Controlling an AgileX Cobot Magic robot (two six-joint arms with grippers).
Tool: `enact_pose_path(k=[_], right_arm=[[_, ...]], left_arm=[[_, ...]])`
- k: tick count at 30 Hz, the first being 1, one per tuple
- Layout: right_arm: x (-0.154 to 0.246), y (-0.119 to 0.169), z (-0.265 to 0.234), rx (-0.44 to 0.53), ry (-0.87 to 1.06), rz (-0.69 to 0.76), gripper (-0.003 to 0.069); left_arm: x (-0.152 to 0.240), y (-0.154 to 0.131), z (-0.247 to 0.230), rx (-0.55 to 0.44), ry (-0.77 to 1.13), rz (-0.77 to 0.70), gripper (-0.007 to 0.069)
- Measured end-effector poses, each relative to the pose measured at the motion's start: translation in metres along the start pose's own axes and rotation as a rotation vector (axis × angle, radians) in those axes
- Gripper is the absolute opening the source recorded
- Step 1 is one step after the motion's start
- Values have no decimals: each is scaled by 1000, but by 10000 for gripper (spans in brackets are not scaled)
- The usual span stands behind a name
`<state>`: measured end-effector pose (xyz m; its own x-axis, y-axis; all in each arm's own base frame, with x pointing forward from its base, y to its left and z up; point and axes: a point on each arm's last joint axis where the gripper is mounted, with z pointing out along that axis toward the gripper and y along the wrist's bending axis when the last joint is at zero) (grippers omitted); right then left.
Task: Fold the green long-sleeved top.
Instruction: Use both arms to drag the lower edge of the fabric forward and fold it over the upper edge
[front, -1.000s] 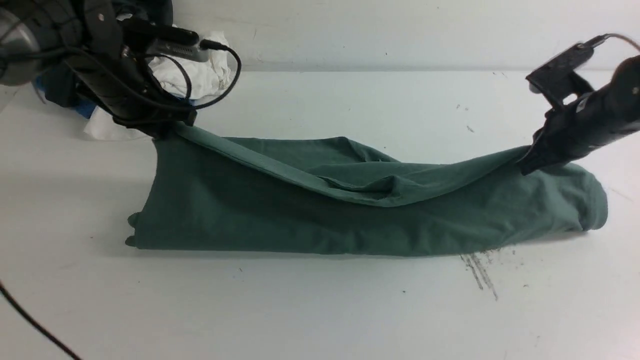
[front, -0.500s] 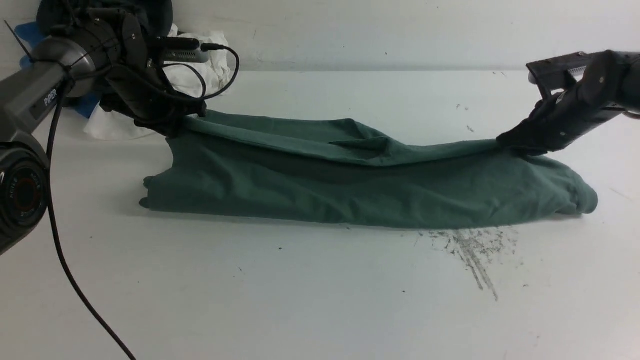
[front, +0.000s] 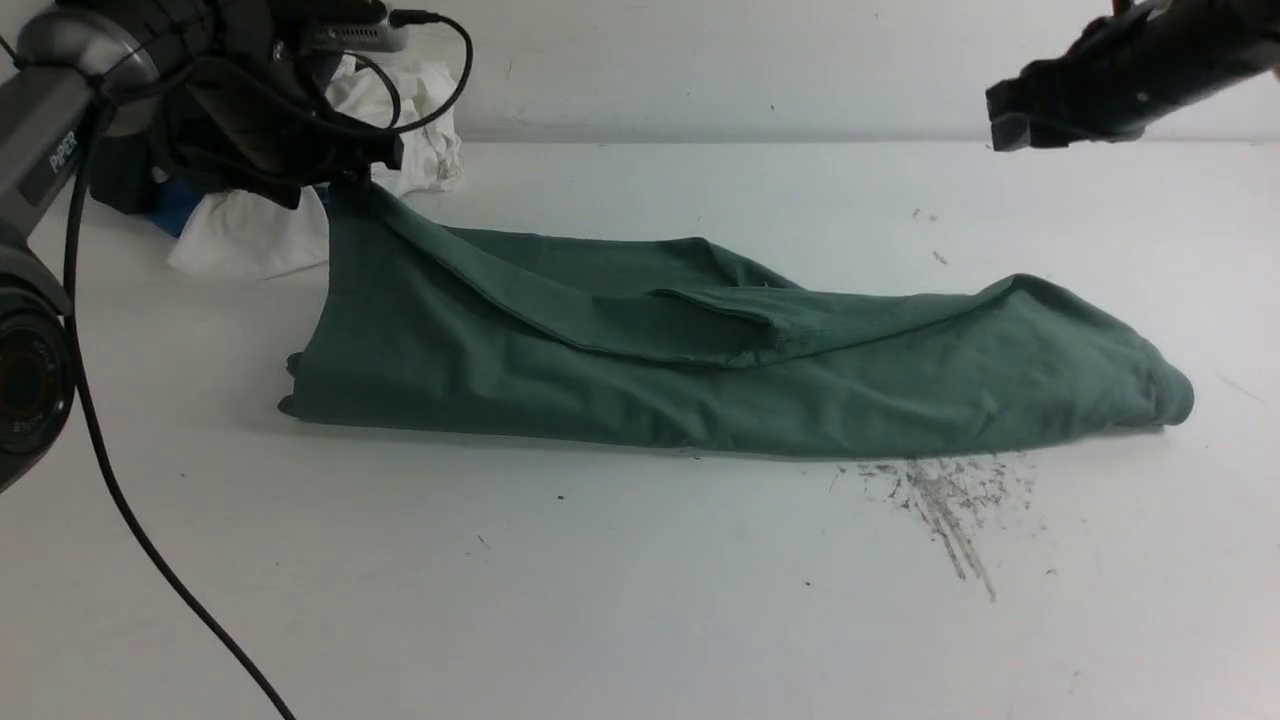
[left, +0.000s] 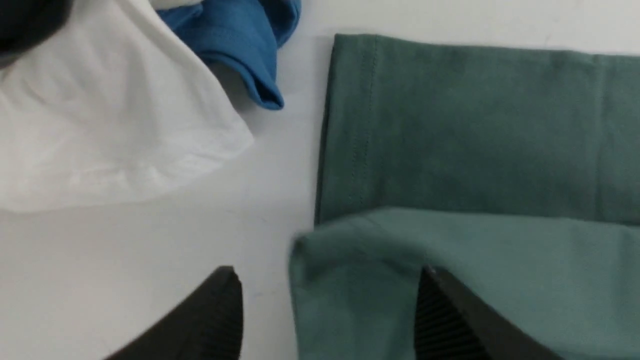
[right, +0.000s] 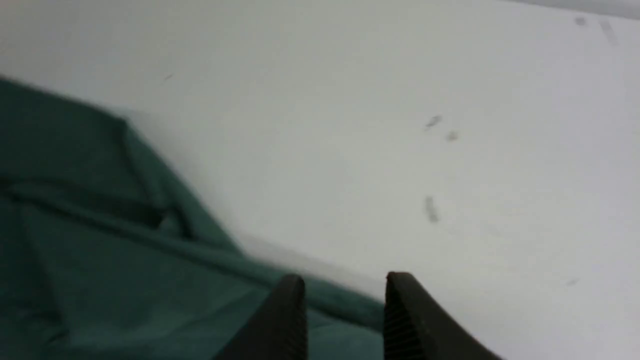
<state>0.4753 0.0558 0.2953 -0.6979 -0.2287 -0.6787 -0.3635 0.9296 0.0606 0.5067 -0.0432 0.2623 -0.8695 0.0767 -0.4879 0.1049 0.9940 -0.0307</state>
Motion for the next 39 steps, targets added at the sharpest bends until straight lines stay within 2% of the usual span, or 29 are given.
enact_pose_path(k=[4, 5, 6, 9, 11, 13, 15, 18, 21, 24, 25, 26, 27, 28, 30, 33, 35, 37, 39], right_arm=[[17, 48, 31, -192, 158, -155, 33], [18, 51, 33, -200, 167, -157, 28], [28, 70, 49, -258, 225, -222, 3], [43, 97, 73, -329, 306, -312, -11], [49, 104, 80, -348, 328, -342, -13], [59, 113, 95, -364, 367, -375, -13], [63, 114, 103, -365, 376, -384, -13], [68, 113, 121, -326, 338, -438, -14], [58, 108, 135, -225, 185, -409, -14], [40, 97, 146, -75, -23, -230, -14], [33, 91, 148, -22, -118, -114, -14], [28, 86, 149, 7, -174, -42, -14], [28, 85, 148, 10, -174, -47, -14], [24, 76, 148, 39, -232, 51, -14], [23, 72, 148, 55, -240, 83, -14], [24, 71, 141, 77, -187, 46, -14], [26, 76, 129, 90, -75, -59, -14], [26, 82, 118, 80, -11, -120, -14], [31, 90, 107, 24, 104, -194, -14]], left_arm=[[8, -29, 6, 20, 70, 123, 260], [8, -29, 6, 18, 71, 124, 260], [10, -35, 11, -1, 80, 155, 193], [12, -31, 16, -34, 98, 157, 84], [13, -28, 16, -33, 115, 153, 53], [18, -33, 16, 30, 160, 179, 7], [19, -40, 17, 78, 169, 192, 0], [24, -64, 27, 204, 184, 239, -8], [32, -82, 46, 259, 221, 255, -8], [41, -94, 62, 272, 258, 277, -8], [43, -98, 67, 276, 269, 285, -8], [45, -101, 69, 278, 274, 290, -8], [45, -101, 69, 278, 275, 290, -8], [46, -106, 69, 282, 276, 300, -8], [47, -111, 69, 285, 276, 308, -8], [48, -115, 69, 288, 277, 316, -8], [48, -116, 69, 287, 274, 319, -8], [46, -116, 69, 285, 261, 318, -8], [43, -116, 70, 279, 226, 317, -7]])
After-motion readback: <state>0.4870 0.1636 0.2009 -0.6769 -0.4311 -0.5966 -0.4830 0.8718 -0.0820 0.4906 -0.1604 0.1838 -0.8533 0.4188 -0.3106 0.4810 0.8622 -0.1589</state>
